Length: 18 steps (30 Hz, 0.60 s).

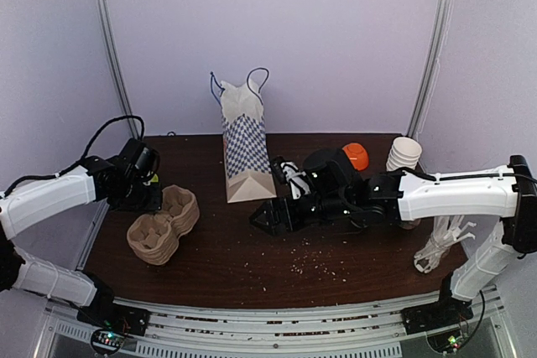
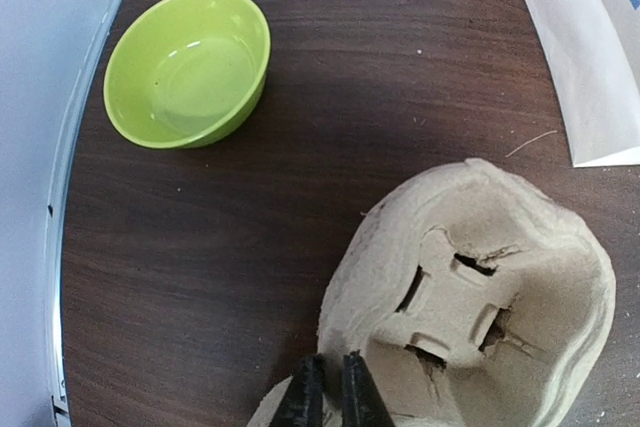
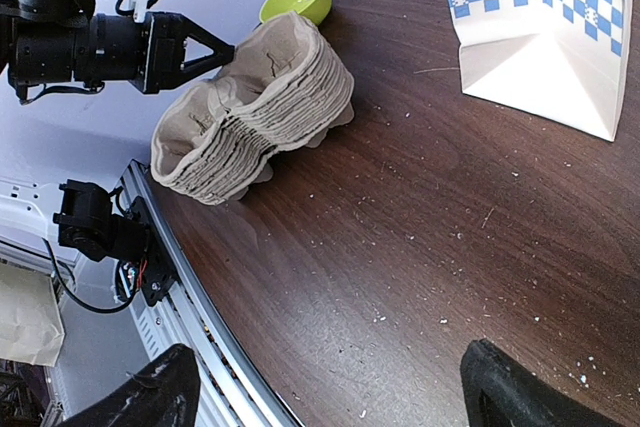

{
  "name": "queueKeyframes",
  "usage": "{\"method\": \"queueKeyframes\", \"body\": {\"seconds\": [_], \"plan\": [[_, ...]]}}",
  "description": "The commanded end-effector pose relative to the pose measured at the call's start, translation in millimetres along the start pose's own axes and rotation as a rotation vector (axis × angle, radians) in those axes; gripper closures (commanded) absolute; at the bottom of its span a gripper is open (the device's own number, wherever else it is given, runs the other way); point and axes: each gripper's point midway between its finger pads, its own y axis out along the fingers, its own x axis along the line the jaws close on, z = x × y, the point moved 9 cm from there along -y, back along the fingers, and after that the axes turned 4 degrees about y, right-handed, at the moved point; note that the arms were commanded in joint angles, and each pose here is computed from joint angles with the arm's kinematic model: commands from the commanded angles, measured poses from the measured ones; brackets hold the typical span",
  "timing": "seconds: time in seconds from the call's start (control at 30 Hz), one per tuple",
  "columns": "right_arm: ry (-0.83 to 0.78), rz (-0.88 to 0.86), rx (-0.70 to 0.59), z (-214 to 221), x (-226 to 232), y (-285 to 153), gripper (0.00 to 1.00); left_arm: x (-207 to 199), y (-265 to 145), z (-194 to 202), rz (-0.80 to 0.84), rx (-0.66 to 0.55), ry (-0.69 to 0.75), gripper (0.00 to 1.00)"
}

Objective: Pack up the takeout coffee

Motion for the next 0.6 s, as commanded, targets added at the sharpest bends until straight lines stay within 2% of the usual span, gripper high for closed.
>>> {"method": "queueKeyframes", "body": {"seconds": [0.0, 0.03, 0.37, 0.47, 0.5, 0.57], "plan": [[-0.014, 0.004, -0.017, -1.6, 0.1, -3.3, 0.07, 1.0, -6.1, -8.3, 0.015, -0.054, -0.013, 0.97], [-0.014, 0.003, -0.016, -1.3, 0.4, -3.3, 0.07, 1.5, -7.7, -8.9, 0.016, -0.06, -0.015, 1.0], [-0.01, 0.002, -0.016, -3.5, 1.7, -2.7, 0.07, 2.2, -25.3, -18.8, 0.047, -0.105, -0.018, 1.0], [-0.006, 0.002, -0.016, -3.3, 1.8, -2.1, 0.07, 1.3, -19.0, -15.3, 0.043, -0.083, -0.008, 0.69], [-0.005, 0.001, -0.016, -3.4, 2.0, -2.2, 0.07, 0.8, -15.9, -14.0, 0.04, -0.077, -0.007, 0.63], [-0.003, 0.003, -0.017, -3.5, 1.9, -2.9, 0.07, -0.4, -9.5, -11.1, 0.038, -0.065, 0.001, 0.61]]}}
